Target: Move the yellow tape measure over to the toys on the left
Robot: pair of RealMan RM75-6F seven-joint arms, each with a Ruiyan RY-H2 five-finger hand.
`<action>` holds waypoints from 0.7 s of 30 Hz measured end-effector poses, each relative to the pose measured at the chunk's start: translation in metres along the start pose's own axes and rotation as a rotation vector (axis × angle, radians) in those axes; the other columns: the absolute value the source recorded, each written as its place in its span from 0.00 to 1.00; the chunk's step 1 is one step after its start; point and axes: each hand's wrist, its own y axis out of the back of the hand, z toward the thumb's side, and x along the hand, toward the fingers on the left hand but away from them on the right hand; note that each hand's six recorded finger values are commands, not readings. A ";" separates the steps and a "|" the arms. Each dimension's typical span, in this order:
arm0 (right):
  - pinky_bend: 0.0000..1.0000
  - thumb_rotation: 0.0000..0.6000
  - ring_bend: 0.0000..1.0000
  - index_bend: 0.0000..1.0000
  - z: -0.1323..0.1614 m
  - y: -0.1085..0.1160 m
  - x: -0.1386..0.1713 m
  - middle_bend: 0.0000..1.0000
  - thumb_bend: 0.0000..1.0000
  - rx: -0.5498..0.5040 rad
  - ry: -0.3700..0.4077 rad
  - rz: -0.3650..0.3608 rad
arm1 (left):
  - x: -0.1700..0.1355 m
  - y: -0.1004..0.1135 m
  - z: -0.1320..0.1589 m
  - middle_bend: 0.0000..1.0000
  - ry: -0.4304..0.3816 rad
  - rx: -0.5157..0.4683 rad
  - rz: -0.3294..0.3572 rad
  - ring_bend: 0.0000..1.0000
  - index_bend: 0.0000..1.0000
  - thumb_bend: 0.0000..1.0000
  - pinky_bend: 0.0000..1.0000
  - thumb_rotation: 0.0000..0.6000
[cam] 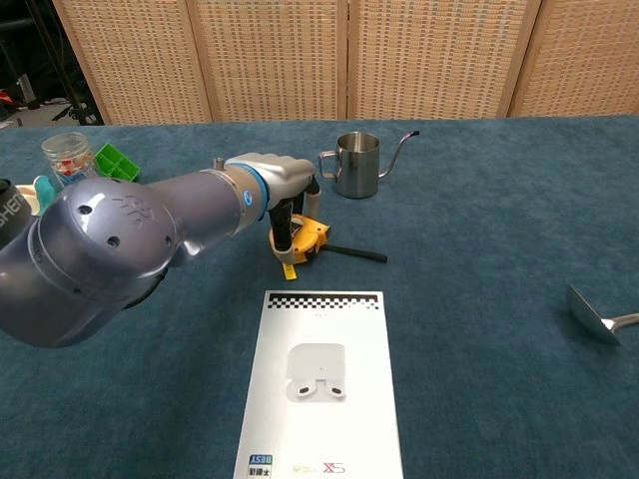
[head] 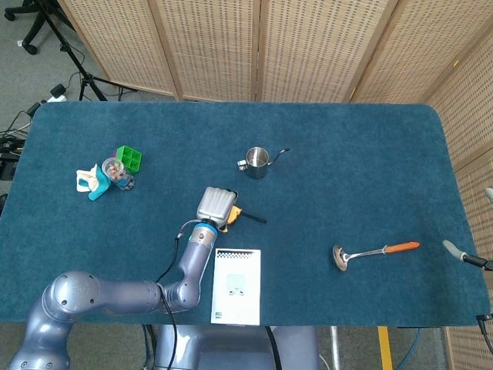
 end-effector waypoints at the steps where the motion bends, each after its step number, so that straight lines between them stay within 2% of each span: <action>1: 0.00 1.00 0.00 0.06 0.000 0.000 0.000 0.00 0.00 0.002 0.000 0.001 | 0.000 0.001 -0.002 0.46 0.001 -0.002 0.001 0.48 0.80 0.39 0.46 1.00; 9: 0.00 1.00 0.00 0.06 0.003 -0.004 0.000 0.00 0.00 0.012 0.006 0.014 | -0.008 0.014 -0.026 0.46 0.013 -0.025 0.007 0.48 0.80 0.40 0.46 1.00; 13: 0.00 1.00 0.00 0.06 0.004 -0.005 0.000 0.00 0.00 0.016 0.006 0.019 | -0.012 0.022 -0.050 0.46 0.035 -0.027 0.011 0.48 0.80 0.40 0.46 1.00; 21: 0.00 1.00 0.00 0.06 0.009 -0.008 0.001 0.00 0.00 0.028 0.019 0.026 | -0.016 0.022 -0.100 0.46 0.105 -0.004 0.008 0.48 0.80 0.40 0.46 1.00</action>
